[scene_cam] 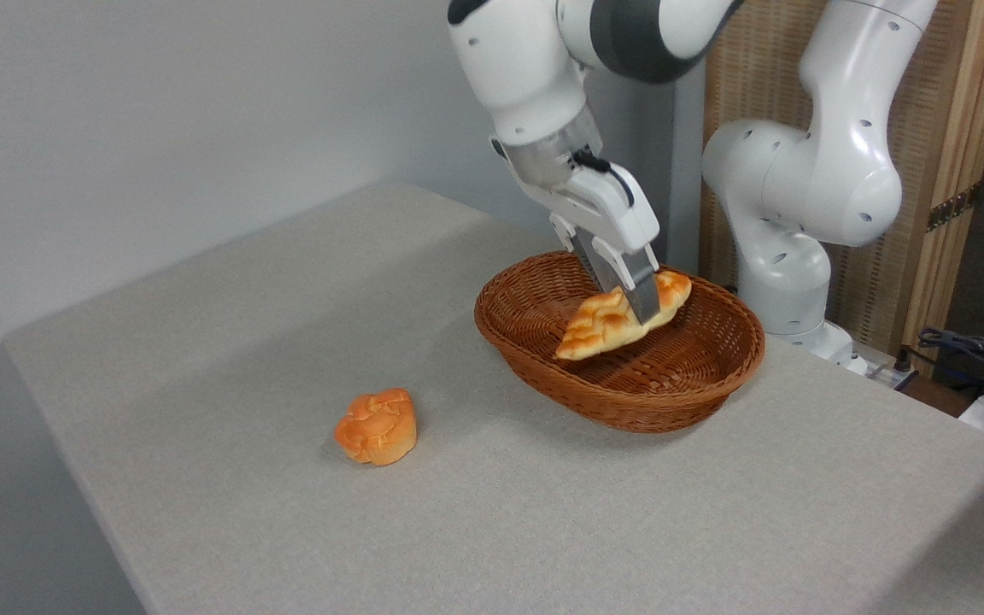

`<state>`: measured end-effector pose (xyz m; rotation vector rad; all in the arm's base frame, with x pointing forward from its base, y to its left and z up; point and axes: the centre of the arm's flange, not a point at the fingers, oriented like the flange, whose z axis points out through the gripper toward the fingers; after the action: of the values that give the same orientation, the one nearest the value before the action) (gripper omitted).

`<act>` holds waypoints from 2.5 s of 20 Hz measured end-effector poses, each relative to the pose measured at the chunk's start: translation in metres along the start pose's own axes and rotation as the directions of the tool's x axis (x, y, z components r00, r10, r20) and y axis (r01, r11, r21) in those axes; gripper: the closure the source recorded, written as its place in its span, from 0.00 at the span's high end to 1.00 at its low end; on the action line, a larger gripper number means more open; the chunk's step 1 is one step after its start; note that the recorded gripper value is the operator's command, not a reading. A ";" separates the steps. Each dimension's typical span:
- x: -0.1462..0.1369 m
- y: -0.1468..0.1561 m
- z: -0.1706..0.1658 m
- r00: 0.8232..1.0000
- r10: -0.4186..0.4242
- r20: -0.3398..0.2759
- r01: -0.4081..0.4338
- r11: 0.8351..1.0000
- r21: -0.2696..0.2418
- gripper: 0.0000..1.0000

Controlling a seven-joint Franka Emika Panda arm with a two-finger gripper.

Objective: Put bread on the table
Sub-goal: 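Lift the braided loaf up out of the basket, then carry the loaf beside the orange bun and lower it onto the table, then open the gripper and raise it away from the loaf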

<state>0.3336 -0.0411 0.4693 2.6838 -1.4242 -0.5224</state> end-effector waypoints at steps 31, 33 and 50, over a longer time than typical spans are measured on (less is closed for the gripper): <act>0.073 -0.175 -0.015 0.961 -0.090 -0.262 0.138 0.976 0.170 1.00; 0.074 -0.176 -0.014 0.961 -0.091 -0.261 0.138 0.976 0.169 1.00; 0.043 -0.142 -0.149 0.934 -0.149 -0.326 0.219 0.957 0.189 1.00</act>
<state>0.5167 -0.0102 0.5687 2.9234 -1.2144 0.0607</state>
